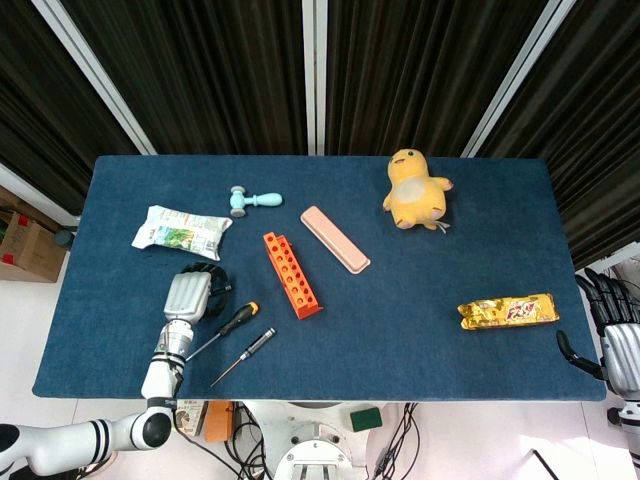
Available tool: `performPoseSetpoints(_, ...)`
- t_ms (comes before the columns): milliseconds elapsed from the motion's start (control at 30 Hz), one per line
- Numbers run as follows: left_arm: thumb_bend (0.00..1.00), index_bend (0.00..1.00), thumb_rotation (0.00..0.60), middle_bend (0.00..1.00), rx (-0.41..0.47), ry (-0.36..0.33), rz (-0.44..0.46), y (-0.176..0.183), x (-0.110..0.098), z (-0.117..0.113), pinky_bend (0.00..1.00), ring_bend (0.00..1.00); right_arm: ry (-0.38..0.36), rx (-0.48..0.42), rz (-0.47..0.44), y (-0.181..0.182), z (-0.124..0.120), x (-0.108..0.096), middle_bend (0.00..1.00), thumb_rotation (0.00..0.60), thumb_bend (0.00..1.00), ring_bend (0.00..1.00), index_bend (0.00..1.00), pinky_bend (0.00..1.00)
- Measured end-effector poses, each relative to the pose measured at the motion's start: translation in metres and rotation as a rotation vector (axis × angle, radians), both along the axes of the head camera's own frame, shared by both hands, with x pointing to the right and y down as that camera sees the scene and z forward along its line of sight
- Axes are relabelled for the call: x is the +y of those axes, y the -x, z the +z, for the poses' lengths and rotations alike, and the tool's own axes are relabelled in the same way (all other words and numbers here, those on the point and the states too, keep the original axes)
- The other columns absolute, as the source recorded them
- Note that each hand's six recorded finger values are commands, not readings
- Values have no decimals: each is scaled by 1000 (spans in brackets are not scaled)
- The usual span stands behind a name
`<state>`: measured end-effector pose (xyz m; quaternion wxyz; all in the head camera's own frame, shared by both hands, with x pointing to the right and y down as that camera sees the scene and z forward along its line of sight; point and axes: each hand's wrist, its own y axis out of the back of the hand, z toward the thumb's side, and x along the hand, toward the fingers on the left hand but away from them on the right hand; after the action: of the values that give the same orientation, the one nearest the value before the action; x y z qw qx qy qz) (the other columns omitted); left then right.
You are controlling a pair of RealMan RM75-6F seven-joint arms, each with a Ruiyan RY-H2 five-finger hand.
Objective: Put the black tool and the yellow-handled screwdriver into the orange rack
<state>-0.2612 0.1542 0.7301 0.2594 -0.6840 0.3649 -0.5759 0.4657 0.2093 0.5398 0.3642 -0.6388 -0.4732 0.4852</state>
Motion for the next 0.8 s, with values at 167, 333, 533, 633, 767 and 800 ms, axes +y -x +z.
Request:
performPoseSetpoints(167, 322, 425, 578, 348, 11, 11, -3, -1, 1, 1, 263, 211, -10, -5, 3, 0, -2, 0, 0, 600, 392, 0, 0, 0)
performPoseSetpoints(333, 326, 425, 578, 349, 10, 30, -4, -2, 1, 6, 264, 211, -8, -5, 0, 1, -1, 0, 0, 600, 393, 0, 0, 0)
performPoseSetpoints(533, 327, 432, 581, 350, -10, 24, -10, -1, -2, 8, 263, 211, -7, -5, 3, 0, -1, 0, 0, 600, 393, 0, 0, 0)
performPoseSetpoints(633, 333, 445, 582, 356, -14, 22, -14, 0, -3, 8, 263, 212, -7, -5, 2, 0, 0, -1, 0, 600, 392, 0, 0, 0)
performPoseSetpoints(767, 338, 453, 579, 359, -17, 27, -15, 1, -3, 10, 263, 211, -6, -4, 2, 0, 0, 0, 0, 600, 392, 0, 0, 0)
performPoseSetpoints(800, 339, 453, 578, 359, -19, 29, -14, 1, -3, 11, 263, 212, -6, -4, 3, 0, 0, 0, 0, 600, 392, 0, 0, 0)
